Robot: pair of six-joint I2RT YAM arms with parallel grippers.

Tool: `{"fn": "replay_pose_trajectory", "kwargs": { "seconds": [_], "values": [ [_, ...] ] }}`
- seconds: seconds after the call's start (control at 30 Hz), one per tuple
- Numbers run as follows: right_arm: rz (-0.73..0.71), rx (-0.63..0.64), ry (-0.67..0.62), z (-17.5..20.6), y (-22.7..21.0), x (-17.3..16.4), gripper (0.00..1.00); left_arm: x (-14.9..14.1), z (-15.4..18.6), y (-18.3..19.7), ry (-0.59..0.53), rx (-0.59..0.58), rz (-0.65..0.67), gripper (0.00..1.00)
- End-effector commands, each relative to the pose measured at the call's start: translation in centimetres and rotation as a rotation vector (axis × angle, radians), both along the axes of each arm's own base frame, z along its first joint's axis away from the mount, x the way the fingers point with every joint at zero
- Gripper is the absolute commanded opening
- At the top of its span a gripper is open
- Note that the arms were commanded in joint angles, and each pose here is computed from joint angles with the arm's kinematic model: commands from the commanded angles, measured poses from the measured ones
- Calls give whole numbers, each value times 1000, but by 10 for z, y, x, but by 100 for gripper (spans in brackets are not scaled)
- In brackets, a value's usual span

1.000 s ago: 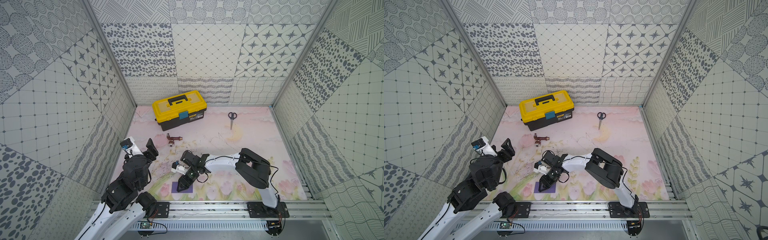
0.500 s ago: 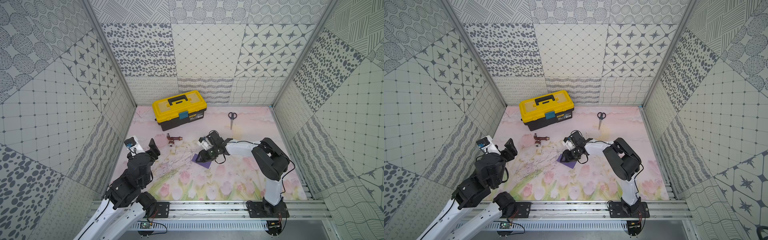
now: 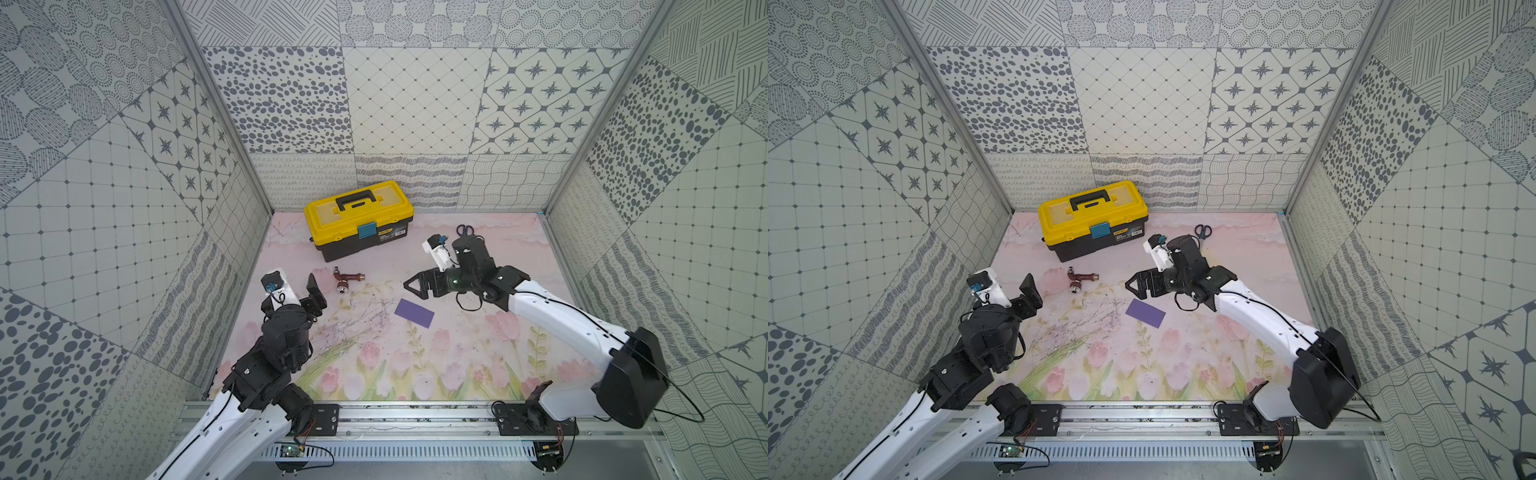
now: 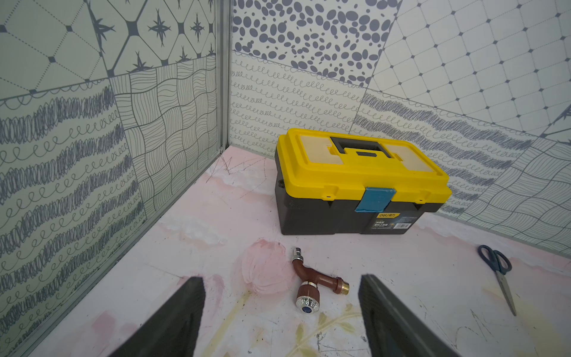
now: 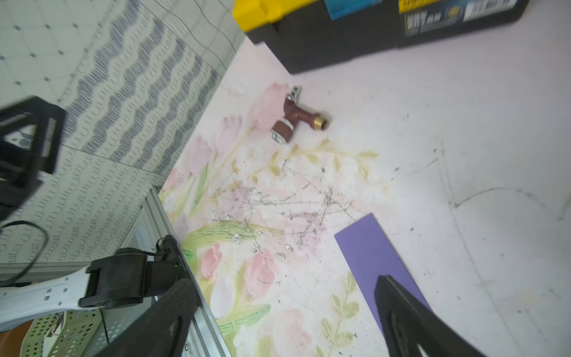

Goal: Fold the square paper along the opposite sides
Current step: Move the paper at the center of the board, then reset both arms

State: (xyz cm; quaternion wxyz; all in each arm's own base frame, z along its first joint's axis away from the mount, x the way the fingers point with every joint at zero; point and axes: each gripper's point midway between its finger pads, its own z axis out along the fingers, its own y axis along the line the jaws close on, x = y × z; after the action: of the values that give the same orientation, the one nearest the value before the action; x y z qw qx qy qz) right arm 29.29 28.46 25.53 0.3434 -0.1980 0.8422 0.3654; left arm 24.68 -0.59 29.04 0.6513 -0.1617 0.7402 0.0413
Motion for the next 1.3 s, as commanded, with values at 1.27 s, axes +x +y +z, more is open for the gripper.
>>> {"fn": "replay_pose_trajectory", "kwargs": {
  "seconds": [1.27],
  "values": [
    [-1063,-285,-480,-115,-356,67,97,151,-214,-8,283,54,-337,98]
  ]
}}
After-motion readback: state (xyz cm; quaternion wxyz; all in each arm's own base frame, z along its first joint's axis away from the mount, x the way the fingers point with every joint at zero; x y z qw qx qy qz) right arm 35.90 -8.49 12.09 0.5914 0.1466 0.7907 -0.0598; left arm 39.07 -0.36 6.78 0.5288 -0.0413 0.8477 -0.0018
